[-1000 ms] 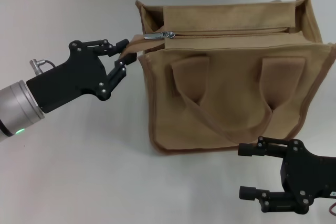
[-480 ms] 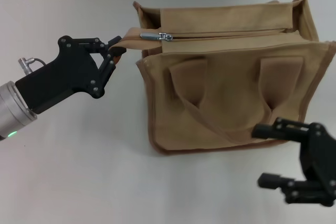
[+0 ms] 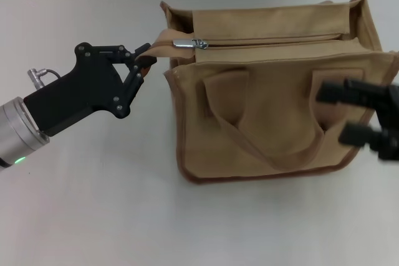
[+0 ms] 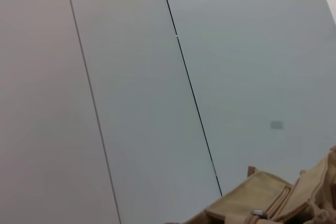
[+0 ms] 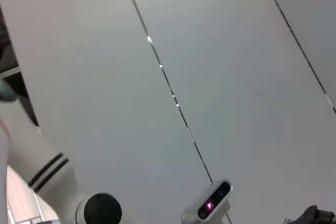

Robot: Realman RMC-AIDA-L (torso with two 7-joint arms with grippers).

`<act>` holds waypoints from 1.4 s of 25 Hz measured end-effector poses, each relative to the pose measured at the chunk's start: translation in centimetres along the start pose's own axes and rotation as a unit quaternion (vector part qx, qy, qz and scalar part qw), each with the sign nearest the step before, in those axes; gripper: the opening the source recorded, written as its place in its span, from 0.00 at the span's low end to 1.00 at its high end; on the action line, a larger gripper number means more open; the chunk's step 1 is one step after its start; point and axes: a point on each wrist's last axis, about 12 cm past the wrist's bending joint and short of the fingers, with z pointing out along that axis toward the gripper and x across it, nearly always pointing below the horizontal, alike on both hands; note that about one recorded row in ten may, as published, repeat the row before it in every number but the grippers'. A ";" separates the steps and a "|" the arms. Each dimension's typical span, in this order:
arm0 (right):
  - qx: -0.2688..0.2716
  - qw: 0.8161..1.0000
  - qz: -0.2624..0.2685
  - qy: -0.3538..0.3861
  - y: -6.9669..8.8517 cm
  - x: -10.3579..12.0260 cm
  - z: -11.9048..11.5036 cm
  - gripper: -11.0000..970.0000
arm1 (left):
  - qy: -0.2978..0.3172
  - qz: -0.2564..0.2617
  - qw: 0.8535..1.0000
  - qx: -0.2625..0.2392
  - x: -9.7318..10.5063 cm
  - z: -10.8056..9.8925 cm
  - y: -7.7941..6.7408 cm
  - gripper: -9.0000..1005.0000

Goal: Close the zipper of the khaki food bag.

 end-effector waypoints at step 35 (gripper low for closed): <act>0.095 0.924 0.292 0.228 -7.9 -11.3 10.7 0.78 | -0.019 0.006 1.000 0.004 -0.5 0.5 0.3 0.04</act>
